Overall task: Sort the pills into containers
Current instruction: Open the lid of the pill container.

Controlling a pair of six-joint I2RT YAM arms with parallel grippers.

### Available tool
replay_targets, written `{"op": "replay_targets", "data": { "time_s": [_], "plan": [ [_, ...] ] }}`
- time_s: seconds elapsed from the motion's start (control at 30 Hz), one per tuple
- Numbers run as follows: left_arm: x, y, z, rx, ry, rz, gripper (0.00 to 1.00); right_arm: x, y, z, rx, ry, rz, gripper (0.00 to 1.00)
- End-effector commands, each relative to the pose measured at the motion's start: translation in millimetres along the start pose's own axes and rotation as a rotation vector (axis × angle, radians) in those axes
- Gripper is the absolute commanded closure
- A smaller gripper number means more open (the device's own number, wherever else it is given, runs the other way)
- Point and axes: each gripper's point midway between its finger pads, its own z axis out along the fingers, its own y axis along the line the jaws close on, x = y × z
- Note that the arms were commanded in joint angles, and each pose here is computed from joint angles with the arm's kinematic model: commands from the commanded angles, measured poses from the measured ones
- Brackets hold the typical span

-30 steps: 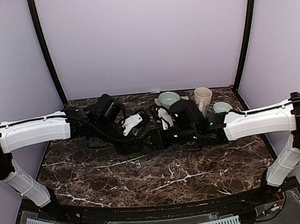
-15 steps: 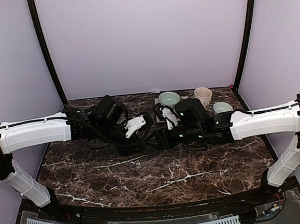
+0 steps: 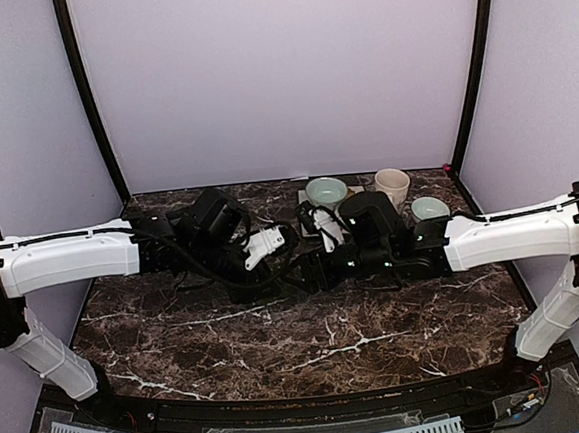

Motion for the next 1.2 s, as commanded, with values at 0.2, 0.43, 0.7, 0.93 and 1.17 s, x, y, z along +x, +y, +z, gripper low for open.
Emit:
{"op": "replay_targets", "data": {
  "time_s": [0.2, 0.43, 0.7, 0.93, 1.17],
  "plan": [
    [7, -34, -8, 0.129, 0.033, 0.046, 0.81, -33, -36, -15, 0.104, -0.139, 0.002, 0.33],
    [7, -33, -6, 0.125, 0.036, 0.042, 0.81, -23, -23, -32, 0.047, -0.136, -0.007, 0.29],
    [1, -32, -7, 0.121, 0.027, 0.038, 0.81, -2, -9, -32, 0.006, -0.071, -0.039, 0.29],
    [2, -30, -6, 0.114, 0.039, 0.052, 0.81, 11, 18, -29, -0.068, -0.035, -0.081, 0.28],
    [-1, -36, -10, 0.146, 0.029, 0.062, 0.81, 18, 32, -29, -0.123, -0.012, -0.123, 0.28]
  ]
}}
